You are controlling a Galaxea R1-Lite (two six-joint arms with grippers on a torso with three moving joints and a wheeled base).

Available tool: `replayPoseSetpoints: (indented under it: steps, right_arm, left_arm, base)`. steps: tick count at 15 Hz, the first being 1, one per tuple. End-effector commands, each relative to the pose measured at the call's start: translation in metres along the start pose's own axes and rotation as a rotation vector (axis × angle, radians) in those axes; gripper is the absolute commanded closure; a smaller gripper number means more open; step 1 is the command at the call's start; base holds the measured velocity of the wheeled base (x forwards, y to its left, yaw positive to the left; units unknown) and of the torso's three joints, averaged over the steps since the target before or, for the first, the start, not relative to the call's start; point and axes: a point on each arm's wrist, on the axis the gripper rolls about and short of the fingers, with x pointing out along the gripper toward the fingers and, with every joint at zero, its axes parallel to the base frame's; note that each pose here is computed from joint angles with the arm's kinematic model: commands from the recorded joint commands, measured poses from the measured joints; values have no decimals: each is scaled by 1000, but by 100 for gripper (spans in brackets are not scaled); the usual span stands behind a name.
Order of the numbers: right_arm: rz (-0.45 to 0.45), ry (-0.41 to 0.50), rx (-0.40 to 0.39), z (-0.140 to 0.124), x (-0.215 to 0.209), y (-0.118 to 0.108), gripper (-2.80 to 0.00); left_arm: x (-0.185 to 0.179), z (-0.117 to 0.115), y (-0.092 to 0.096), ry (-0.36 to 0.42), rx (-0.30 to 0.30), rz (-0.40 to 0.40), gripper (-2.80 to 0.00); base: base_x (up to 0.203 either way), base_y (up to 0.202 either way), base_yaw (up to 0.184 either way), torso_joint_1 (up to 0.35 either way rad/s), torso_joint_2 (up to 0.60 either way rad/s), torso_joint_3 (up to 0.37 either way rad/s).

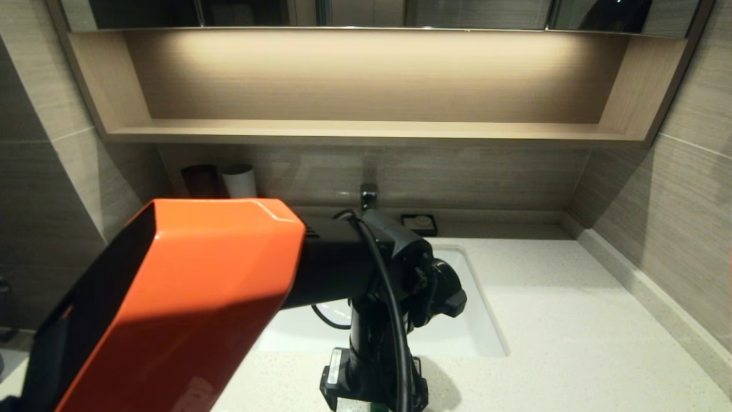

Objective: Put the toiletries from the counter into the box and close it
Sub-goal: Pick up the bathroom toiletry

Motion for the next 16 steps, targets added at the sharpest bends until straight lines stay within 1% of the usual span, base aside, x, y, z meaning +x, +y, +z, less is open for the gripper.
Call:
replayPoseSetpoints:
  steps: [1, 16]
  right_arm:
    - [0, 0, 0, 0, 0, 0, 0]
    - [0, -2, 0, 0, 0, 0, 0]
  left_arm:
    - [3, 0, 0, 11, -6, 11, -280]
    - [9, 6, 3, 27, -29, 23, -280]
  base:
    - [0, 0, 0, 0, 0, 0]
    - [0, 0, 0, 0, 0, 0]
